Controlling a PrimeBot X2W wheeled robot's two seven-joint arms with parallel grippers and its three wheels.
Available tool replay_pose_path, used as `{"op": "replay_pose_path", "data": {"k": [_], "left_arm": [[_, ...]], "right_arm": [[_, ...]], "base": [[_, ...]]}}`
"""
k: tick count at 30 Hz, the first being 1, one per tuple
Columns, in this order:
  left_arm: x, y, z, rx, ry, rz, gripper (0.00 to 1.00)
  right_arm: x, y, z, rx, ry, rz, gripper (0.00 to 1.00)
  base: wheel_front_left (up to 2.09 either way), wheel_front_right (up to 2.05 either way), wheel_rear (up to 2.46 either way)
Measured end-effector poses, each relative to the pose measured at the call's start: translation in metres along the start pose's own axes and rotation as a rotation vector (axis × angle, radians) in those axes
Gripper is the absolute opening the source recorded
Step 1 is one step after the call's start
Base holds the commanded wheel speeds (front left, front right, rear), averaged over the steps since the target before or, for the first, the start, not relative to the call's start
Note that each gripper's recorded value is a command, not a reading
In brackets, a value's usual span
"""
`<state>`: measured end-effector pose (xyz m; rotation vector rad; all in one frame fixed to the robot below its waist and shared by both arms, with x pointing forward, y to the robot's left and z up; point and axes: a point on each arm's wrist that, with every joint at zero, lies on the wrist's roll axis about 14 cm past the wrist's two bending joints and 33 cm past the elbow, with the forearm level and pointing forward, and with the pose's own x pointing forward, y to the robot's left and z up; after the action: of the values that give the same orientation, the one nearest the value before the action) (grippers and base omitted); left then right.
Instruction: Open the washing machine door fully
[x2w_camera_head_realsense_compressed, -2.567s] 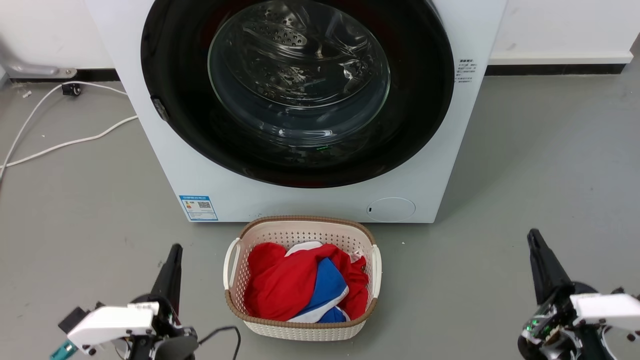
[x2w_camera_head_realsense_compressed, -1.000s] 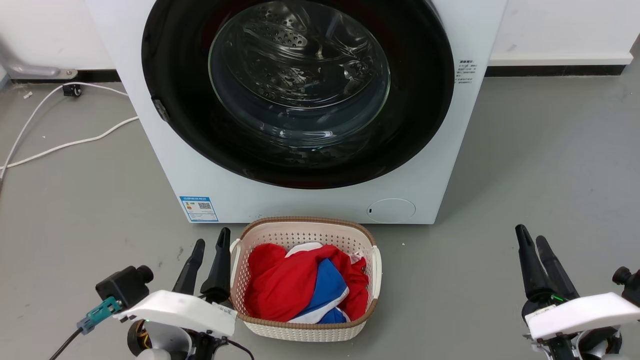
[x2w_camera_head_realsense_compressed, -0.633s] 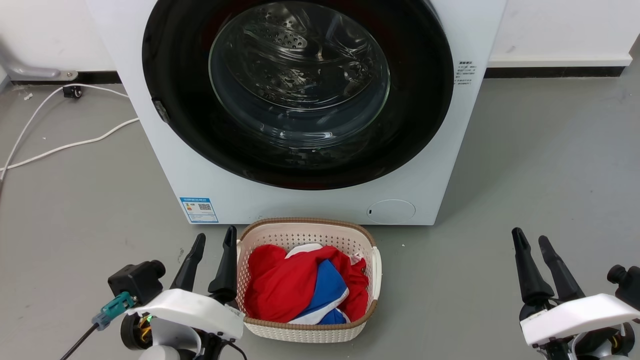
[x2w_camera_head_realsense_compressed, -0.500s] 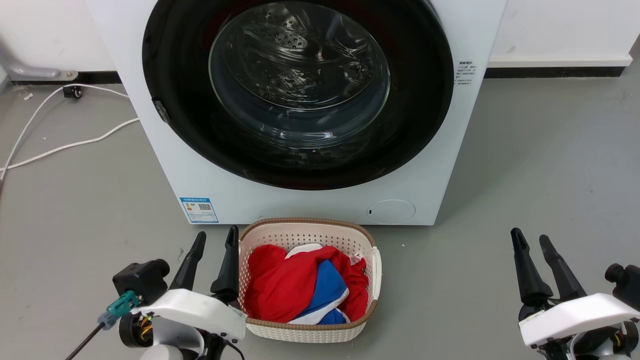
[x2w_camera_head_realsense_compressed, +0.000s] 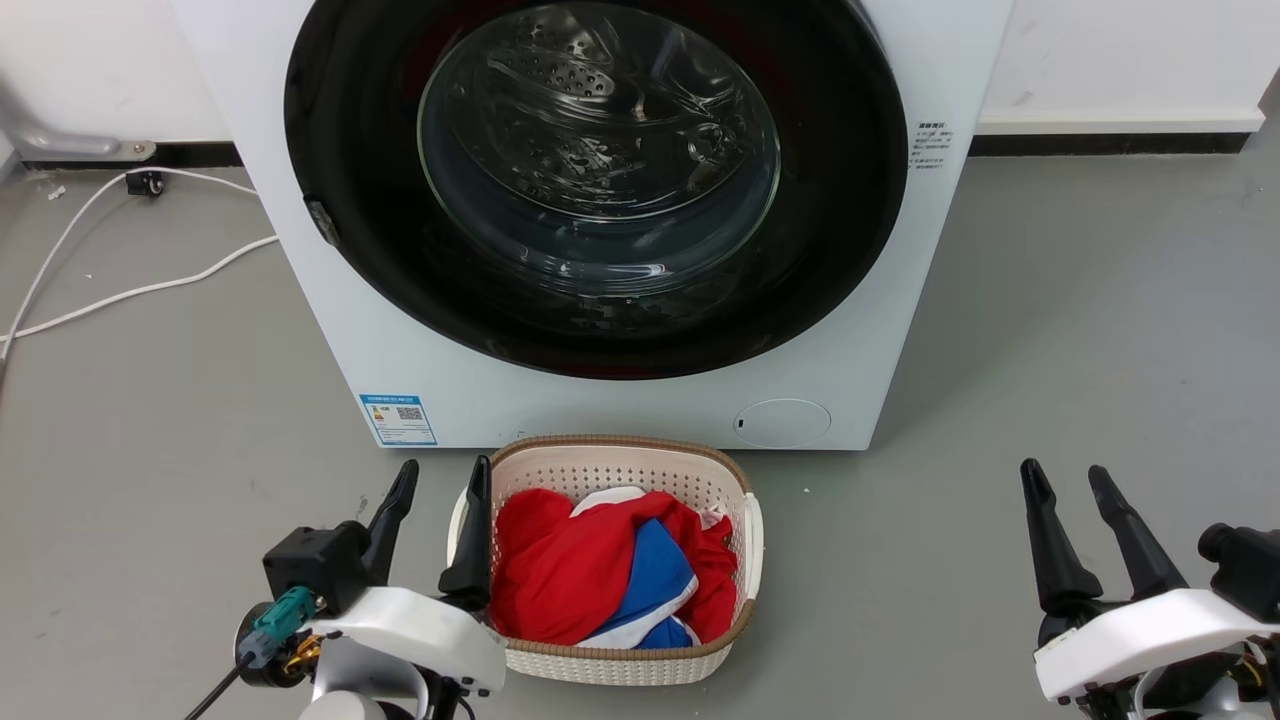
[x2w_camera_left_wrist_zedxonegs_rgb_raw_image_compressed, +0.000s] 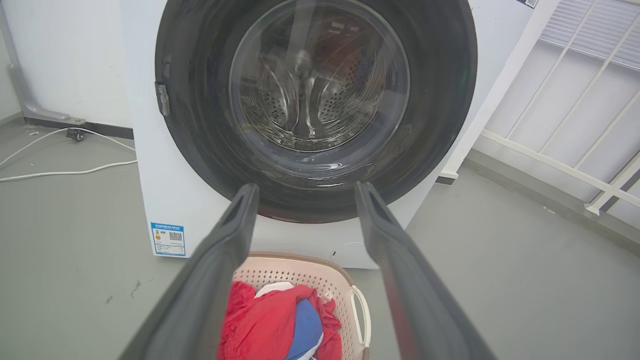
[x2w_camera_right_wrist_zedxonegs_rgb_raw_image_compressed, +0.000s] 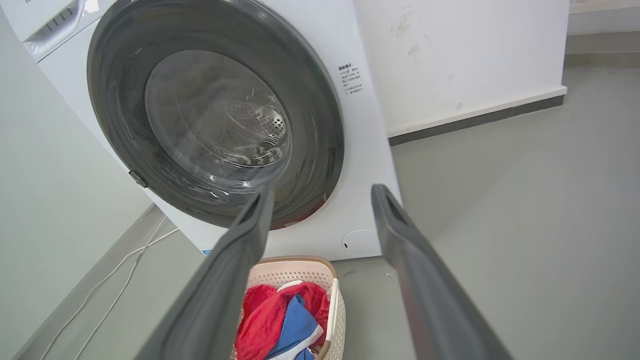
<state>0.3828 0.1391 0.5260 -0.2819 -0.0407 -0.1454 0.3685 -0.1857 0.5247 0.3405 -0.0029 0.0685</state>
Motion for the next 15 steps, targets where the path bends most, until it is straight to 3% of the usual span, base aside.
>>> {"op": "replay_pose_path", "data": {"k": [15], "left_arm": [[-0.0015, -0.0045, 0.0035, 0.114, -0.032, -0.021, 1.0]], "right_arm": [[-0.0022, 0.0006, 0.0019, -0.151, 0.005, -0.001, 1.0]], "base": [[0.0, 0.0, 0.0]]}}
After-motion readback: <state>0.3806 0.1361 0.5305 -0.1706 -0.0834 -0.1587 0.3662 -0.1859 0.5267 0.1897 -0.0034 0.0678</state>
